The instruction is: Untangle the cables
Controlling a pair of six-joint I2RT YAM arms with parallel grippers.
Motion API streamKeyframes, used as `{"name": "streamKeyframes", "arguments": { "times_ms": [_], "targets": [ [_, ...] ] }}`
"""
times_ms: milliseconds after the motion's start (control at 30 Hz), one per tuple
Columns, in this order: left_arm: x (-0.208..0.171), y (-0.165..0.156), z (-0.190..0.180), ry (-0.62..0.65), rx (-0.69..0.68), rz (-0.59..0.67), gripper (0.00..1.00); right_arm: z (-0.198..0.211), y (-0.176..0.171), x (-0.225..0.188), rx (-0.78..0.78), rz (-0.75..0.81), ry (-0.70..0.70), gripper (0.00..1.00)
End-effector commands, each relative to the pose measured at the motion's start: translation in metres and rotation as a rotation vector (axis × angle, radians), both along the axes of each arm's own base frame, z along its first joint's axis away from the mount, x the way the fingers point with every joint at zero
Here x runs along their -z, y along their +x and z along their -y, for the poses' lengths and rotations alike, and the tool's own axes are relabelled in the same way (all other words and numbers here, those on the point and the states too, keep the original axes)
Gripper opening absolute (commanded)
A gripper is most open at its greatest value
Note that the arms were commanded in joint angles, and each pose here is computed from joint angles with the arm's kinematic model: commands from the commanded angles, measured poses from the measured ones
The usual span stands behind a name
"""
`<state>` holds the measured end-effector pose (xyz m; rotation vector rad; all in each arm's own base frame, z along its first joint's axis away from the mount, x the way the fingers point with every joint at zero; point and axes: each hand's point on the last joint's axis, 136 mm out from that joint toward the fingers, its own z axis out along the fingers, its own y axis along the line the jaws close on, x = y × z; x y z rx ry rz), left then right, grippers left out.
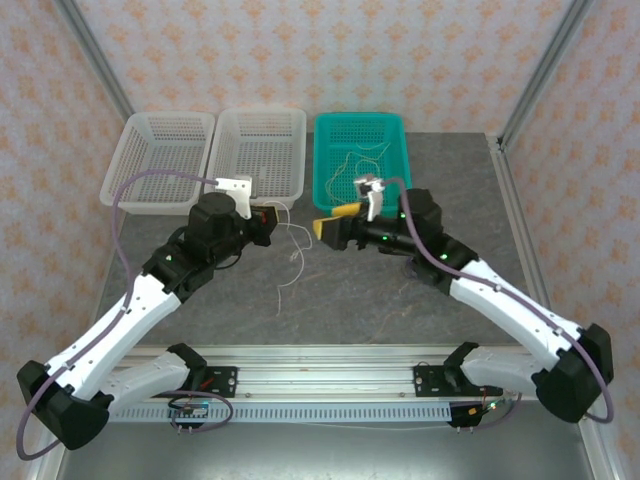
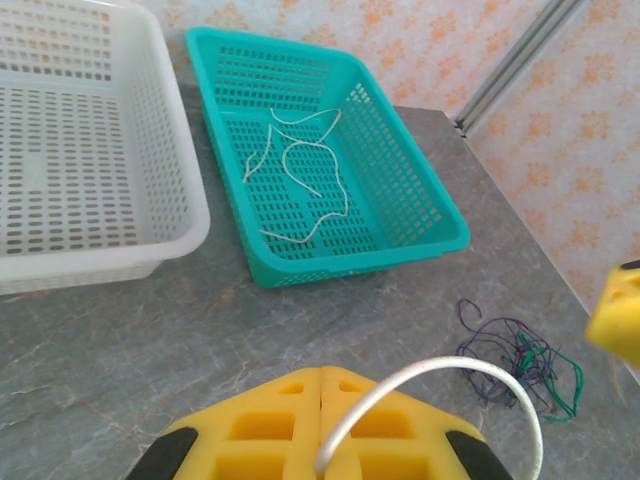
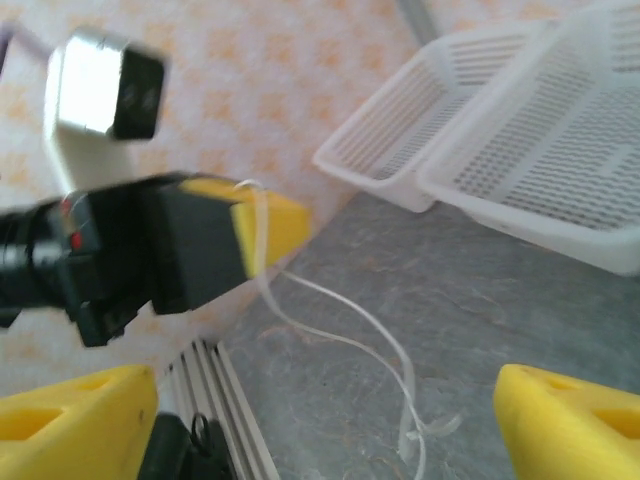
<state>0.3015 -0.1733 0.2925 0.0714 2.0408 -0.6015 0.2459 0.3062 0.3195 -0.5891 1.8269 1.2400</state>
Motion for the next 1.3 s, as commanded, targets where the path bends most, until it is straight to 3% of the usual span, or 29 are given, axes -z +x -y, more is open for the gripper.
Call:
{"name": "streamKeyframes", "arguments": {
  "times_ms": [0, 400, 500, 567, 700, 933, 1067, 1267],
  "targets": [
    [-0.015, 0.002, 0.009, -0.049, 0.028, 0.030, 0.00, -0.020, -0.005, -0.036, -0.077, 0.205, 0.059, 0.81],
    [-0.017, 0.002, 0.011, -0.053, 0.031, 0.036, 0.00, -0.072, 0.018, -0.018, -0.136, 0.109, 0.097, 0.46],
    [-0.016, 0.002, 0.009, -0.047, 0.027, 0.036, 0.00, -0.077, 0.022, -0.015, -0.137, 0.084, 0.103, 0.22],
    [-0.016, 0.001, 0.007, -0.039, 0.020, 0.036, 0.00, -0.076, 0.025, -0.015, -0.114, 0.075, 0.105, 0.01],
    [-0.017, -0.001, 0.004, -0.032, 0.017, 0.046, 0.01, -0.065, 0.032, -0.017, -0.028, 0.080, 0.104, 0.00],
    [-0.035, -0.011, 0.003, -0.069, 0.040, 0.110, 0.56, -0.039, 0.044, -0.025, 0.132, 0.107, 0.068, 0.00],
    [-0.042, -0.020, -0.003, -0.068, 0.044, 0.139, 0.70, -0.013, 0.065, -0.041, 0.302, 0.193, 0.019, 0.00],
    [-0.051, -0.037, -0.012, -0.075, 0.052, 0.181, 0.82, 0.038, 0.112, -0.073, 0.570, 0.279, -0.077, 0.00]
  ]
}}
